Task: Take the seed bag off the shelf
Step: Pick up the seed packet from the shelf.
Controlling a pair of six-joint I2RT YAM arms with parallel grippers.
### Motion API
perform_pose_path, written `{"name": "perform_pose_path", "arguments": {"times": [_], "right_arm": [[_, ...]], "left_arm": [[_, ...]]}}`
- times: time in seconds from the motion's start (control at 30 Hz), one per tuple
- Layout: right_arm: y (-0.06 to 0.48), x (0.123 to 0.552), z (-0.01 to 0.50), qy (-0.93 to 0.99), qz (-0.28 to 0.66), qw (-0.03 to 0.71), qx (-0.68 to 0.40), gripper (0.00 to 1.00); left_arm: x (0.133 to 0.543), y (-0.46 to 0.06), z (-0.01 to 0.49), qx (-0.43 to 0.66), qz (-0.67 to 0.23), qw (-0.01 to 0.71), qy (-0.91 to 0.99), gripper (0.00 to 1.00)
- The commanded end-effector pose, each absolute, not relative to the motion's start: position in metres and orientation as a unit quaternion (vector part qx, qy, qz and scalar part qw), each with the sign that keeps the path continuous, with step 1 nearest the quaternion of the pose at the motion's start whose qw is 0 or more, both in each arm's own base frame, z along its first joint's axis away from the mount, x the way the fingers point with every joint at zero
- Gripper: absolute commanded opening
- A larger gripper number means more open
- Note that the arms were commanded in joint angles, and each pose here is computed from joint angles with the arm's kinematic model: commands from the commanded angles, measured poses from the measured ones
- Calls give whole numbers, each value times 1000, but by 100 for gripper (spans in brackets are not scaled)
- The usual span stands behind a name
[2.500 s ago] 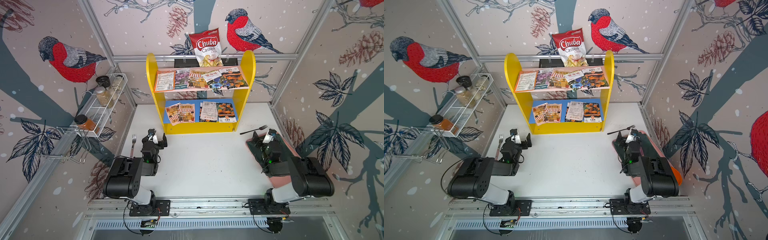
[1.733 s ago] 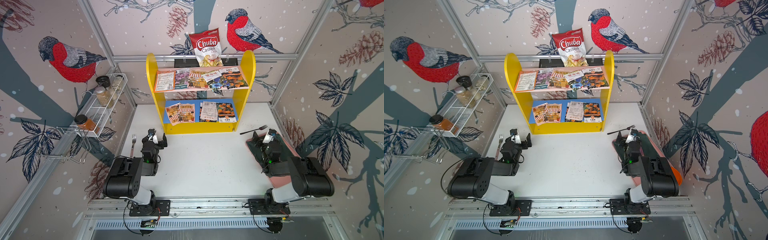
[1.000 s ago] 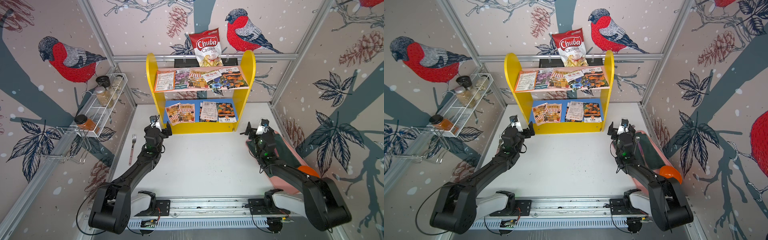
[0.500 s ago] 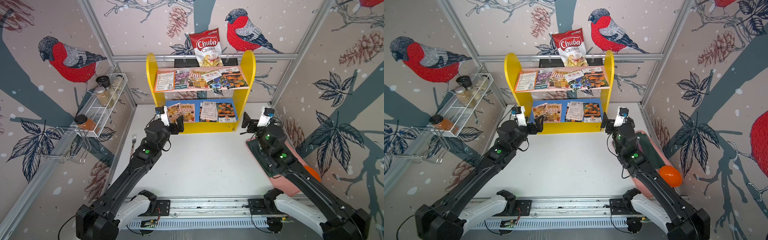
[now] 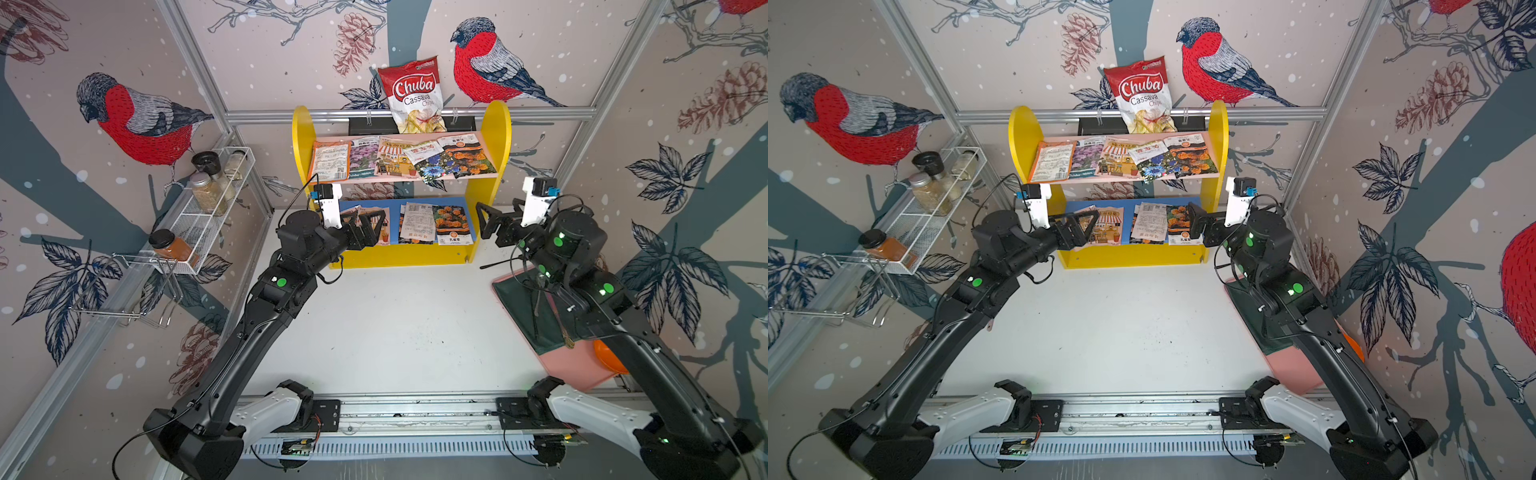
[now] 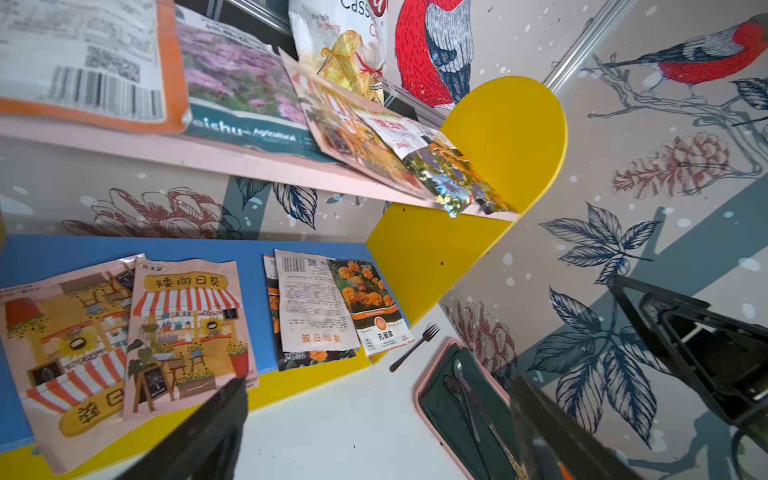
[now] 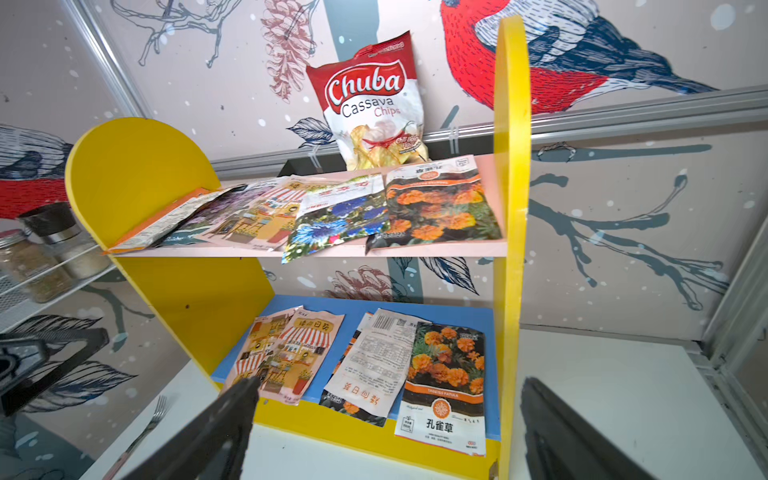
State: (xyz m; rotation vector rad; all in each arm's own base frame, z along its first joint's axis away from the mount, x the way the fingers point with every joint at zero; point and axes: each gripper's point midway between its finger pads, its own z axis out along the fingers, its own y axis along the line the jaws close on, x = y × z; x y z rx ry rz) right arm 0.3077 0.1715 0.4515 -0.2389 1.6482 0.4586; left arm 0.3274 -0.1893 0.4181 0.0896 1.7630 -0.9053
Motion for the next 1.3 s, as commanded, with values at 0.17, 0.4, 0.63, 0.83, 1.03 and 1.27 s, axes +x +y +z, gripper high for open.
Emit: {"name": "perform_pose_path", "arguments": {"times": [0.17,0.4,0.63,0.83,1.03,1.27], "right_arm": [[197,298,458,733,277,607,-128,100],[208,307,464,742,276,594,-145,100],[212,307,475,738,282,593,-154,100],[213,308,474,739,283,592,-155,100],[214,307,470,740,285,589,-157,100],[212,303,465,738,288,591,-156,100]], "left_arm": [[336,-176,441,-60,-484,480,729,98],[342,-164,453,-121,-490,451,736,98],[340,-134,460,-197,-453,473,730,88],[350,-121,449,-238,-423,466,740,85],[365,-108,444,-272,-426,469,725,83],[382,-97,439,-295,-430,467,714,78]]}}
